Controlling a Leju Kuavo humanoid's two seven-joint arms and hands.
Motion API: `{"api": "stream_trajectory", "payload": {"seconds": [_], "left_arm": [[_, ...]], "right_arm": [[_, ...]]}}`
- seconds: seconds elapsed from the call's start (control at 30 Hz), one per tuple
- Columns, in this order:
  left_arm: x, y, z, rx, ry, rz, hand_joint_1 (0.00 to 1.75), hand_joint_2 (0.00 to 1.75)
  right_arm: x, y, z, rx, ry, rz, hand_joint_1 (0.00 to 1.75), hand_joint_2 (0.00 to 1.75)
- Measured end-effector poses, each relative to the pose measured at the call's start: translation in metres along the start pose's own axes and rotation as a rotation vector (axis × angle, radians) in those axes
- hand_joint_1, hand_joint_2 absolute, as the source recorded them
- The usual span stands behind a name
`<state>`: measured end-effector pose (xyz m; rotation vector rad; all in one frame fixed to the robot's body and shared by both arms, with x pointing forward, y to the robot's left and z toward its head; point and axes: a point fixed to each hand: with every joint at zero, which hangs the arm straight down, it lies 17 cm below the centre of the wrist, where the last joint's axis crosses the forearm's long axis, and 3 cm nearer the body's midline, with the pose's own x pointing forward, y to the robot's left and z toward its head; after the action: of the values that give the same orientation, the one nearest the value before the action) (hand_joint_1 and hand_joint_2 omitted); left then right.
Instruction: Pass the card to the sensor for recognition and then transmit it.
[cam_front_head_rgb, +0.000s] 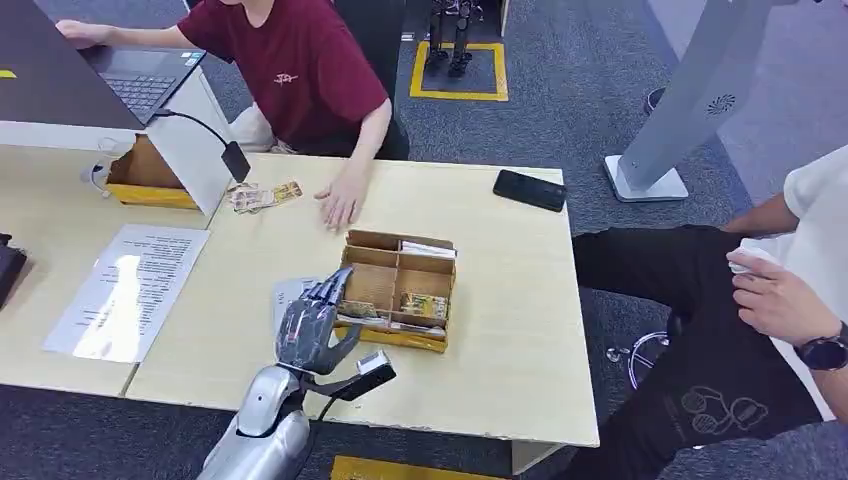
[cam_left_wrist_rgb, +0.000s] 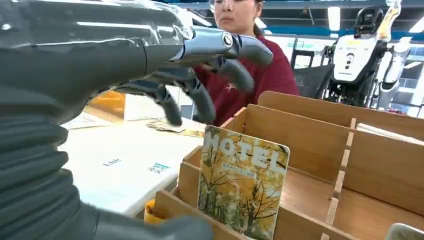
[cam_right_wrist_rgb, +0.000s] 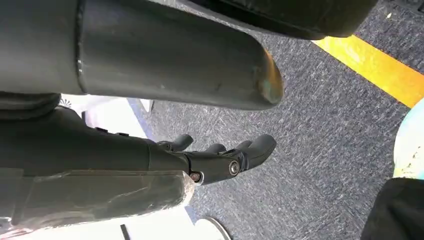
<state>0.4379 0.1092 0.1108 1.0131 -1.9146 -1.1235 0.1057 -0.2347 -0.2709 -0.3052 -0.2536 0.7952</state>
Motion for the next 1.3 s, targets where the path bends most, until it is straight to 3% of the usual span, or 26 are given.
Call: {"api": "stream_trajectory", "payload": {"seconds": [1.3], "left_arm": [[0.012,0.007,-0.008,-0.021,-0.007,0.001,0.00,1.75]], "right_arm": [[0.004,0.000,0.000,-0.001,-0.019,0.023,0.00,0.00]]}}
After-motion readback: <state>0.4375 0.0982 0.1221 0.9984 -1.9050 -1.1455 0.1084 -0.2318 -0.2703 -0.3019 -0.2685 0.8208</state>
